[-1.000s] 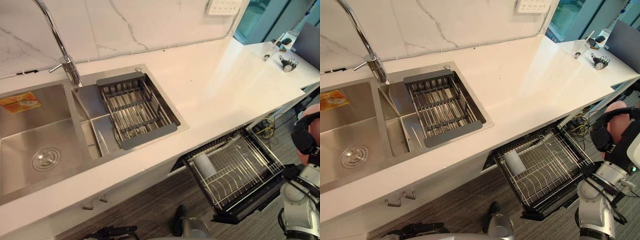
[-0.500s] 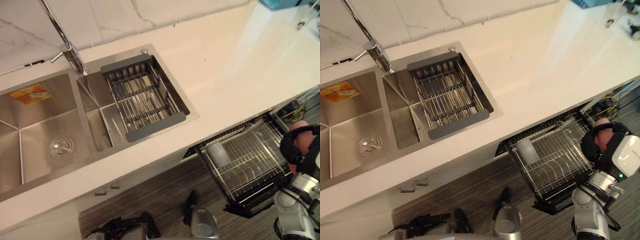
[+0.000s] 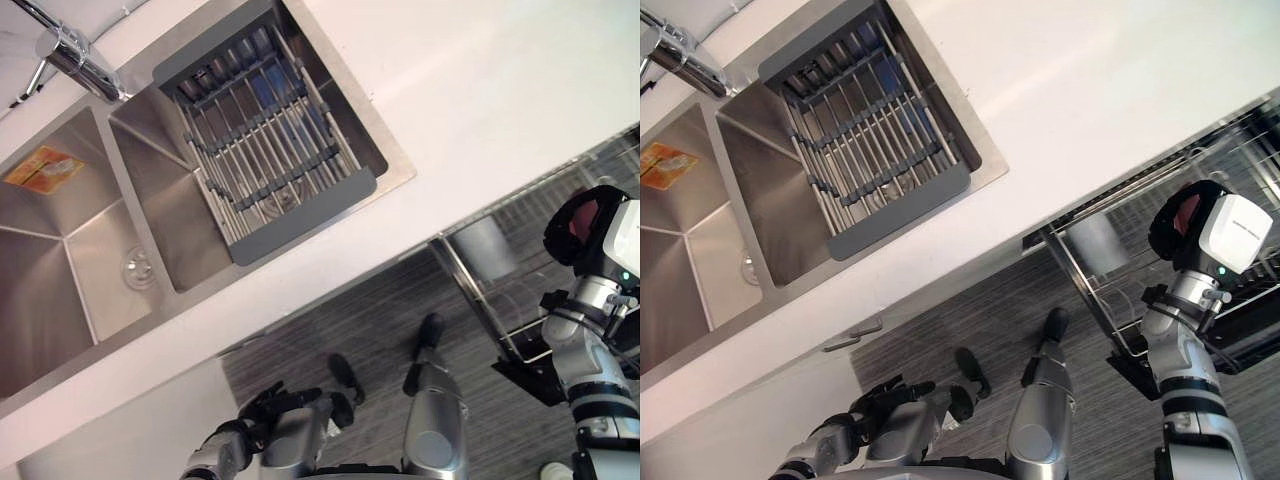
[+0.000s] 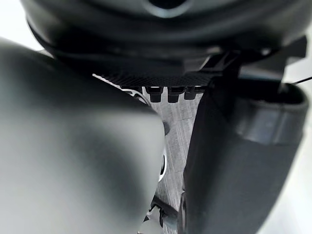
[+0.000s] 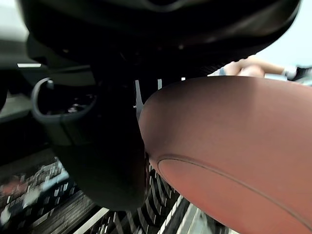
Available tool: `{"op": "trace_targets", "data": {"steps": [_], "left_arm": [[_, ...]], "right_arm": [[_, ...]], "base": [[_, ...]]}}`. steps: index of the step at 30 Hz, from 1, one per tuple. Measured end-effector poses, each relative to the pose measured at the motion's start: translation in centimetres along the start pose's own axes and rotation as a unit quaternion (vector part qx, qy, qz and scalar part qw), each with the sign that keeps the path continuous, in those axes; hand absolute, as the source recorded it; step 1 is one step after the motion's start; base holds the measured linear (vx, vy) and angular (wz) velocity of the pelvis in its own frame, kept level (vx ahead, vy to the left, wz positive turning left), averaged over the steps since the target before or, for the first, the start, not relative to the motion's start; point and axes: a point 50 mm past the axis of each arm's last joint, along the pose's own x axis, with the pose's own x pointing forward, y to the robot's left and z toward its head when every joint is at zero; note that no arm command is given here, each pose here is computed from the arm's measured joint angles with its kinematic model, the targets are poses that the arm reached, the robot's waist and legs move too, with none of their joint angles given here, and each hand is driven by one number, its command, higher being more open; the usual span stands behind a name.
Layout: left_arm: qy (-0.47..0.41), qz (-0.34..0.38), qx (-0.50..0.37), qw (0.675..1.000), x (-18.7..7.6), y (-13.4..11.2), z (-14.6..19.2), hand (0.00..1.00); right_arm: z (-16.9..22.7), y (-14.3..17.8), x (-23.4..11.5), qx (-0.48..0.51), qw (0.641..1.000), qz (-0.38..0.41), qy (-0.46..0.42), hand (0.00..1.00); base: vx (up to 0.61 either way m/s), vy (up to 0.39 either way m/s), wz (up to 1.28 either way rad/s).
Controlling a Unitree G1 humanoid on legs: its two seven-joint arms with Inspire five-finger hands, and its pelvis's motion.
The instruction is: Walk over to the sink, pick up the cup, carry it to the dishwasher, place the cup inside the dishwasher, then close the dishwasher door
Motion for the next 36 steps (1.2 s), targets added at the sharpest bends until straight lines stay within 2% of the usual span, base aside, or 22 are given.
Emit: {"op": "trace_targets", "data": {"steps": [2, 3, 8, 13, 15, 19, 21, 22, 24, 27, 32, 36], "left_arm": [[-0.003, -0.004, 0.001, 1.000, 0.1, -0.3, 0.2, 1.00], [-0.007, -0.009, 0.006, 1.000, 0.3, -0.6, 0.6, 1.00], [-0.019, -0.010, 0.050, 0.999, 0.6, -1.3, 1.2, 1.00], [-0.013, -0.002, 0.046, 0.999, 0.6, -1.4, 1.0, 1.00], [-0.009, -0.001, 0.043, 0.999, 0.6, -1.3, 1.0, 1.00], [-0.006, 0.000, 0.036, 0.999, 0.6, -1.3, 1.0, 1.00], [-0.002, 0.005, 0.026, 1.000, 0.5, -1.0, 1.0, 1.00], [-0.001, 0.005, 0.024, 1.000, 0.5, -1.0, 1.0, 1.00], [0.017, 0.021, 0.008, 1.000, 0.5, -0.7, 0.8, 1.00], [0.039, 0.049, -0.023, 0.998, 0.3, 0.4, 0.3, 1.00], [0.068, 0.090, -0.024, 0.993, -0.3, 2.5, -0.6, 1.00], [0.078, 0.099, -0.024, 0.992, -0.4, 2.9, -1.0, 1.00]], "right_arm": [[1.0, 0.2, 0.8, 0.003, 1.000, 0.009, -0.020, 0.00], [1.6, 0.3, 1.6, -0.003, 0.999, 0.024, -0.036, 1.00], [1.2, 0.7, 2.8, -0.043, 0.998, 0.048, -0.016, 1.00], [-2.3, 0.8, 2.1, -0.019, 0.988, 0.109, 0.106, 1.00], [-3.3, 0.9, 1.2, -0.004, 0.983, 0.131, 0.128, 1.00], [-3.9, 0.8, -0.4, 0.116, 0.970, 0.126, 0.171, 1.00], [-3.8, 1.1, -2.0, 0.229, 0.944, 0.097, 0.218, 1.00], [-3.6, 1.0, -2.3, 0.255, 0.937, 0.091, 0.222, 1.00], [-3.4, 1.0, -3.4, 0.344, 0.900, 0.077, 0.256, 1.00], [-3.8, 0.8, -5.0, 0.413, 0.862, 0.071, 0.286, 1.00], [-2.3, -0.9, -4.7, 0.481, 0.841, 0.079, 0.234, 1.00], [-2.0, -4.2, -3.0, 0.499, 0.845, 0.011, 0.191, 1.00]], "base": [[0.02, -0.001, -0.05], [0.00, 0.000, 0.00], [0.00, -0.010, 0.04], [-0.02, 0.000, 0.06], [-0.04, -0.003, -0.02], [-0.04, -0.008, -0.04], [-0.03, -0.029, -0.12], [-0.01, -0.050, -0.14], [0.01, -0.058, -0.15], [0.05, -0.062, -0.23], [0.06, -0.041, -0.34], [0.01, -0.012, -0.27]]}}
